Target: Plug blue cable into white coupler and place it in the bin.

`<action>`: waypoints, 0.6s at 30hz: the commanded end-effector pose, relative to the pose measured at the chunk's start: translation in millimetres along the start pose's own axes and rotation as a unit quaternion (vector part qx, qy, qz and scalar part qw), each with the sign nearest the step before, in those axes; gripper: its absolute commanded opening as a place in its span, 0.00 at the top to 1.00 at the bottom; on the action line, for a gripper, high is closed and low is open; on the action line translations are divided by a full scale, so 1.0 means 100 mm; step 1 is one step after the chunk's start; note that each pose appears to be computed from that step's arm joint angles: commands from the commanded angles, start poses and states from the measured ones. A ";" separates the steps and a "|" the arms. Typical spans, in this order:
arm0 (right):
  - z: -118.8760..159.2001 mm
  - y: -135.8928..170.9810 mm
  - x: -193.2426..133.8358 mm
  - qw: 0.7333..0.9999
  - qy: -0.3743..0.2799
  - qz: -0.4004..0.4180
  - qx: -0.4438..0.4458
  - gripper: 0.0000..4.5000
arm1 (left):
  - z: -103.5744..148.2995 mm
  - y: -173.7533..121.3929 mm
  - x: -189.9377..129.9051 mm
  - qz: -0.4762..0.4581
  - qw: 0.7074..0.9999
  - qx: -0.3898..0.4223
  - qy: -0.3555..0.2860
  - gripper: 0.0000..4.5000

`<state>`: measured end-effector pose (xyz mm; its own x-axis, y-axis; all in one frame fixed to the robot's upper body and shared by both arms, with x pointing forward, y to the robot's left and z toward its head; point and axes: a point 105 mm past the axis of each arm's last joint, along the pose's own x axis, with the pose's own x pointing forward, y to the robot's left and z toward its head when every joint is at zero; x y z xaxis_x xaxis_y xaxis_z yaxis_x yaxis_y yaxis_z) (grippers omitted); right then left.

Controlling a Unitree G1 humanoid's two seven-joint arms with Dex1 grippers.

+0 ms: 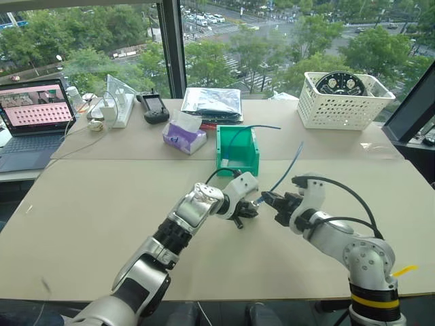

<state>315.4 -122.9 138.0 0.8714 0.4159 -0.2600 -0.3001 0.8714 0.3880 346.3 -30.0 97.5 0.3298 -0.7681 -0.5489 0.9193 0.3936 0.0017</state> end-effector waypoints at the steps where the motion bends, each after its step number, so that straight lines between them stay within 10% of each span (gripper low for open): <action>1: 0.00 0.19 -0.01 0.999 0.003 0.027 -0.022 1.00 | 0.11 -0.01 0.02 0.008 1.000 0.002 -0.004 0.85; 18: -0.27 0.20 0.09 0.999 0.040 0.030 -0.008 1.00 | 0.20 -0.03 0.00 0.007 1.000 -0.002 -0.010 0.85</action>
<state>315.1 -110.7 137.0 0.8731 0.4180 -0.2510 -0.3107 0.8737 0.3745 348.0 -31.6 98.2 0.3404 -0.7478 -0.5700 0.9042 0.4267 -0.0198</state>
